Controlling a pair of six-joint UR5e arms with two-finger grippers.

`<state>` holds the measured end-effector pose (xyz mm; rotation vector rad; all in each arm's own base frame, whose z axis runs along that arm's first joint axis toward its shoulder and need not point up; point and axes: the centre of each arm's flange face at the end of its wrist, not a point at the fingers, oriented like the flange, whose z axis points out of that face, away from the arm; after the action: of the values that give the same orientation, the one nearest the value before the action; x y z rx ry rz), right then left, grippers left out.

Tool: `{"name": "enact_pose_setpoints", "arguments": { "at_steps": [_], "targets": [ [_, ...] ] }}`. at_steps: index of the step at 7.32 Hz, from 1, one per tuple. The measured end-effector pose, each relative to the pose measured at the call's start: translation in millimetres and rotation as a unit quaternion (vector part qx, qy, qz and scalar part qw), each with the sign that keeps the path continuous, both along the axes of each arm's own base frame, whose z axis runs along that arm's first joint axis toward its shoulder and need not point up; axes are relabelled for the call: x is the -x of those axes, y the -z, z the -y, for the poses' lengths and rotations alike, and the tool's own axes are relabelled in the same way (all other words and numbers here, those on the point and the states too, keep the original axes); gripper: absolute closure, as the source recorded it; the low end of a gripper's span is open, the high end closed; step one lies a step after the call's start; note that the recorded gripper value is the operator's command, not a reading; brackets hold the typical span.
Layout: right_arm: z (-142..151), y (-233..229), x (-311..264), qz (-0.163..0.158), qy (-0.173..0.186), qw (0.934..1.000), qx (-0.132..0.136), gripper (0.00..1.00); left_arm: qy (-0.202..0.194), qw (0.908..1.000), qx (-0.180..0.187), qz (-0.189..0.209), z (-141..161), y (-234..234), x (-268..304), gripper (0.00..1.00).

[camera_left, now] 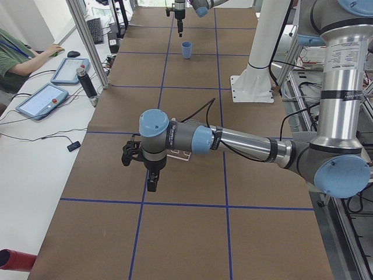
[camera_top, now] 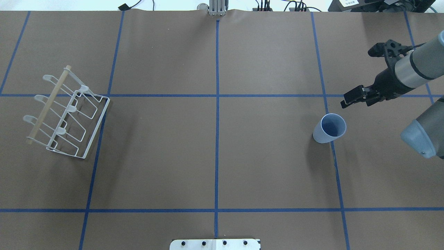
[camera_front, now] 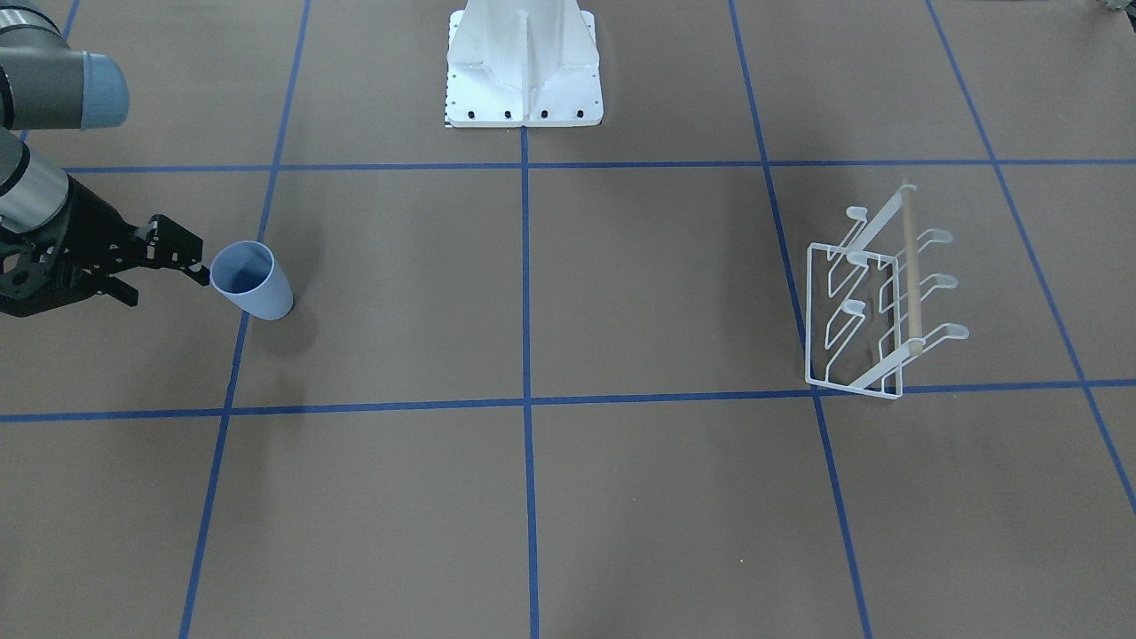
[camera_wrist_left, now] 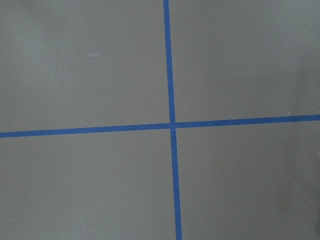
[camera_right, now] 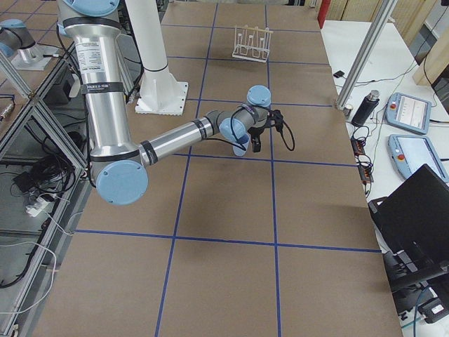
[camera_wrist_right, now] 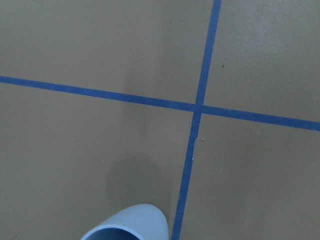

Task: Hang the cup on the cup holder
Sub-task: 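Lower the right gripper into the light blue cup's rim and grasp it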

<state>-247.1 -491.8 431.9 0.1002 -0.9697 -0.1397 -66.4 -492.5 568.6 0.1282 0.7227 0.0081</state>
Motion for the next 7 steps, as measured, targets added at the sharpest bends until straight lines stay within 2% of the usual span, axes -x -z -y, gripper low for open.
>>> {"name": "enact_pose_setpoints", "arguments": {
  "at_steps": [5,6,7],
  "targets": [
    [-11.8,-9.2,31.2,-0.005,0.030,0.9995,0.012,0.00,0.000,1.0000,0.004,0.000,-3.5,-4.6,0.0,0.02],
    [-14.8,-10.8,35.1,-0.006,0.034,0.9993,0.014,0.10,0.000,1.0000,0.005,0.000,-3.7,-4.8,0.0,0.02],
    [-16.8,-13.5,38.7,-0.008,0.038,0.9991,0.016,0.56,0.000,1.0000,0.005,0.000,-3.9,-5.1,0.0,0.02]
  ]
}}
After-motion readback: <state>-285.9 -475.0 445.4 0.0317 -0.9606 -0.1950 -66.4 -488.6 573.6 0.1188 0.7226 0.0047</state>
